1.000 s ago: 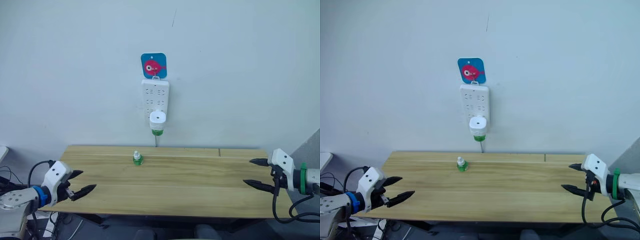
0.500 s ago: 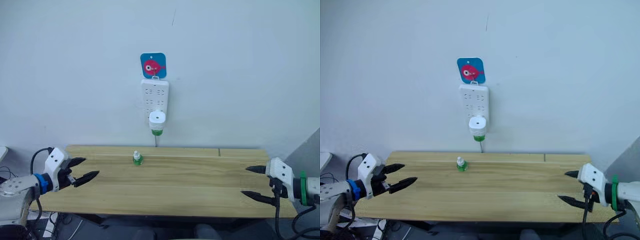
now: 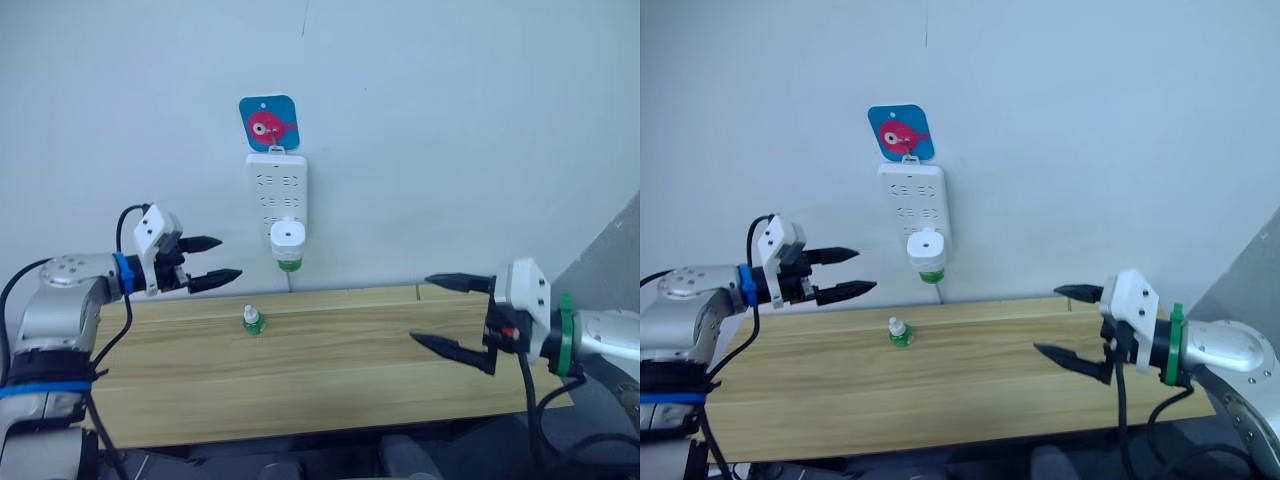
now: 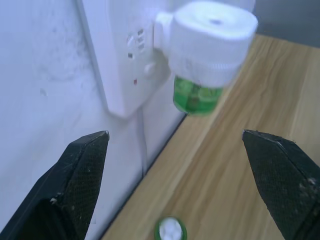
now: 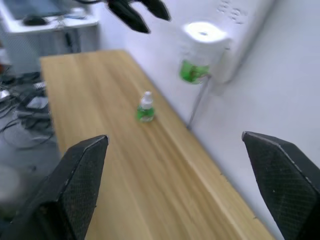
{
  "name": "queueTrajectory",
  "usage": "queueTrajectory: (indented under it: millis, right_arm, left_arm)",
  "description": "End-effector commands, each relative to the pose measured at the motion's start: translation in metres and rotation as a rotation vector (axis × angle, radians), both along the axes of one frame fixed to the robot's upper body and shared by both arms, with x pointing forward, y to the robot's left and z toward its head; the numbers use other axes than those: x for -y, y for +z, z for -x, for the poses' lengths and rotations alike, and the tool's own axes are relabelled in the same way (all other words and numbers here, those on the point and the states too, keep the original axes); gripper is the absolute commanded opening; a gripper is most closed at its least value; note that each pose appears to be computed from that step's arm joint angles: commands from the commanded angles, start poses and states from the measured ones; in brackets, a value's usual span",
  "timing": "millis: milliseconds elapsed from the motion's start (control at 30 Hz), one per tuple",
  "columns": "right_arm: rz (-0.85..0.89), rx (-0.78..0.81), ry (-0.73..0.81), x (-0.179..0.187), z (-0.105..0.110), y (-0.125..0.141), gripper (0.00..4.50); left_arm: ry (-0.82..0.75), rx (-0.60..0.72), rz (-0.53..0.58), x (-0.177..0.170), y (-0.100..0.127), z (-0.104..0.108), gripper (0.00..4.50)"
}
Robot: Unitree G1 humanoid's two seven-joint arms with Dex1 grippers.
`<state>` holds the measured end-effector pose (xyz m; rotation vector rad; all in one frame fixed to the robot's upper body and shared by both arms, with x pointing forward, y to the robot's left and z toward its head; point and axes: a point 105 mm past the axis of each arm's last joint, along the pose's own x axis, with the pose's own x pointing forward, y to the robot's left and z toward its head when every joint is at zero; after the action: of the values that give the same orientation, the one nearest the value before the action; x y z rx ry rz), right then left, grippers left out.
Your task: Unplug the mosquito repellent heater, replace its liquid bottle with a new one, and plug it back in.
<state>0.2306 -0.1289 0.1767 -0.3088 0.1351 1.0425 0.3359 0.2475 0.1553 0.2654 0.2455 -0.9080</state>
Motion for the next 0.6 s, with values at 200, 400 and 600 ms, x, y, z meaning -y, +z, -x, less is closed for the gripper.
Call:
queueTrajectory:
  millis: [200,400,600]
  right_arm:
    - [0.008,-0.009,-0.013,-0.014,0.004,0.004,4.5]
    - [-0.001,0.034,-0.028,-0.02,0.0,0.009,4.5]
    - [-0.013,0.063,-0.054,-0.022,-0.003,0.013,4.5]
  left_arm:
    - [0.004,0.039,0.019,0.001,0.008,-0.02,4.47]
    - [0.021,0.038,0.062,0.005,0.009,-0.03,4.47]
    - [0.016,0.032,0.049,0.009,0.002,-0.037,4.47]
